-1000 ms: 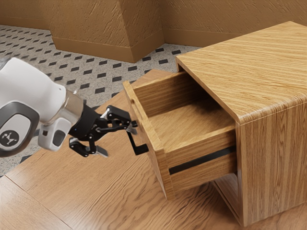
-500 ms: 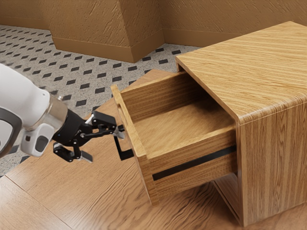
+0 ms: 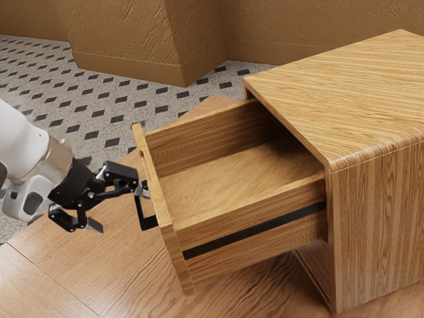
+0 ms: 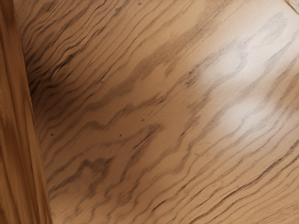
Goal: Pull the drawer handle with one arm to open the drawer
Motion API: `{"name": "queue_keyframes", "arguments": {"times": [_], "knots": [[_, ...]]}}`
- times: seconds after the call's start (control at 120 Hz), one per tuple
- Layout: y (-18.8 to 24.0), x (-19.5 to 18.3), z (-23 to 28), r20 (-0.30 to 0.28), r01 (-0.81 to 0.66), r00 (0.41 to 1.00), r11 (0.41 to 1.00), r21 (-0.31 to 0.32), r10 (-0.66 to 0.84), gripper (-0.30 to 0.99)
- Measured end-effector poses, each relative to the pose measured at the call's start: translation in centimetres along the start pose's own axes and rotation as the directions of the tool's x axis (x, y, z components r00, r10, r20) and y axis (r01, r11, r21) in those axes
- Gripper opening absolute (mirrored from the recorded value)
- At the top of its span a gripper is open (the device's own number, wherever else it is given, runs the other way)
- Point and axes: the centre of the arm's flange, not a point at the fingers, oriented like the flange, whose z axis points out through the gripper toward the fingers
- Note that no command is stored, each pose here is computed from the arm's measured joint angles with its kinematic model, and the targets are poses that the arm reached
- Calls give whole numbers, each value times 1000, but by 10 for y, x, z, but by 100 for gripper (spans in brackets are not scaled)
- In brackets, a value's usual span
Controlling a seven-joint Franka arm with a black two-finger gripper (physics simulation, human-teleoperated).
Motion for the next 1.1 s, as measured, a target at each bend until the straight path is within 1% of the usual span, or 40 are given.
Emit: {"name": "queue_keyframes", "arguments": {"times": [0.058,0.083,0.133,0.192,0.242,0.292,0.383,0.425,0.475,0.567,0.642,0.717,0.833,0.942,1.033,1.1], "knots": [[3,0,-1,-8,8,1000,1000,-9,-8,89],[4,1,-2,-13,13,1000,1000,-11,-13,85],[7,1,-5,-21,21,1000,1000,-14,-21,83],[9,3,-9,-27,32,999,999,-19,-33,86],[10,4,-11,-35,42,998,999,-21,-42,85],[10,4,-13,-42,52,998,998,-21,-53,80],[11,4,-15,-57,67,996,998,-18,-68,76],[11,4,-16,-62,72,995,997,-16,-73,70],[10,4,-17,-66,76,995,997,-13,-77,68],[8,5,-22,-67,75,995,997,-6,-75,59],[3,5,-30,-56,69,996,998,6,-69,53],[-1,4,-39,-46,67,997,998,19,-66,58],[-8,8,-46,-34,52,998,998,26,-51,56],[-14,14,-51,-28,38,999,999,33,-37,56],[-15,18,-56,-25,33,999,999,40,-32,62],[-9,18,-60,-34,48,998,998,32,-47,64]]}}
